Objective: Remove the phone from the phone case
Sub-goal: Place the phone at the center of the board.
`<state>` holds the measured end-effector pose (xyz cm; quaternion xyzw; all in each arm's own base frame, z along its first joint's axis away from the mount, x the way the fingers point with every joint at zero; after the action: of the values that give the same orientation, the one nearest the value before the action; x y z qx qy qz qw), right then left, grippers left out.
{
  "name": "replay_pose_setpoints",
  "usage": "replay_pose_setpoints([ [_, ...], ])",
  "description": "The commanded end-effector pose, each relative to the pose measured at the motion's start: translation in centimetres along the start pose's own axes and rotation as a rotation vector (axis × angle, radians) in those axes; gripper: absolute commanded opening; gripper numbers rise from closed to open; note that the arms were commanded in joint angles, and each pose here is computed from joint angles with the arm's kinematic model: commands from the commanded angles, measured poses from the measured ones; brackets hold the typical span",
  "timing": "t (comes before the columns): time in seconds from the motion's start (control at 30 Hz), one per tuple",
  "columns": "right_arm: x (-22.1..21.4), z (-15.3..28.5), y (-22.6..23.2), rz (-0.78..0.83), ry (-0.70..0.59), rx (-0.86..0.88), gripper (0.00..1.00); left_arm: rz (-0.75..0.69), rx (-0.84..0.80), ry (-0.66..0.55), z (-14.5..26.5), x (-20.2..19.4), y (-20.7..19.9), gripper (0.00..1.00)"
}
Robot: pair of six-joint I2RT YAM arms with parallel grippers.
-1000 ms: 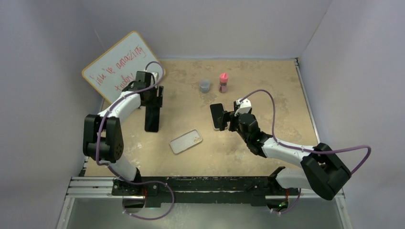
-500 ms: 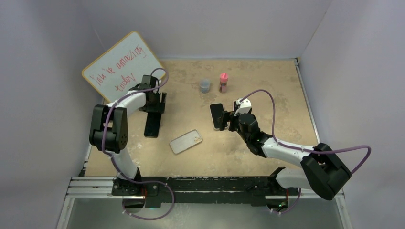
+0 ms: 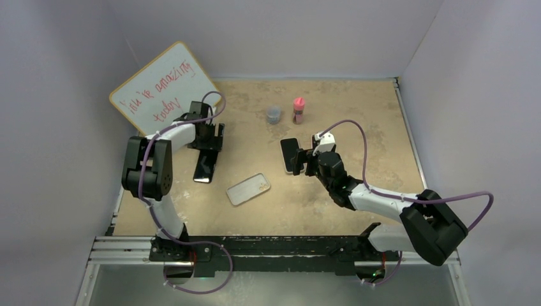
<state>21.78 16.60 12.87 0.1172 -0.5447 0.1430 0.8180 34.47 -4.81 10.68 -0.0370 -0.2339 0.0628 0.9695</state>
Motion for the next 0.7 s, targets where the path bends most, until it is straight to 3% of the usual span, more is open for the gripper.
replay_pose_setpoints([
  [0.0,0.8,-0.3,0.2,-0.014,-0.031,-0.004,0.99,0.006,-0.039,0.009,-0.6,-0.1,0.0,0.80],
  [0.1,0.8,-0.2,0.2,-0.014,-0.030,-0.004,0.99,0.013,-0.025,-0.018,0.4,0.4,0.0,0.88],
  [0.3,0.9,-0.2,0.1,-0.011,-0.035,-0.007,0.99,0.006,0.028,-0.144,3.9,1.6,0.3,0.92],
  [0.5,1.0,0.0,0.1,-0.011,-0.039,-0.009,0.99,-0.208,0.060,-0.229,7.7,1.1,-3.3,0.95],
  [0.67,1.0,0.0,0.1,-0.012,-0.039,-0.009,0.99,-0.269,-0.118,-0.192,9.4,-1.0,-6.9,0.97],
])
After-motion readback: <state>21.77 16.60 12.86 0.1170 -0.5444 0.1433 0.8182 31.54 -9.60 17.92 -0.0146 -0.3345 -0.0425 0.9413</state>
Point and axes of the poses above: each gripper's point midway between its finger pads, its own z axis back along the fingers, its own y axis along the line the jaws close on, x = y × z, the point moved 10 cm from there along z, back along the fingers, and after that the axes turned 11 degrees about z, right-handed, at the moved point
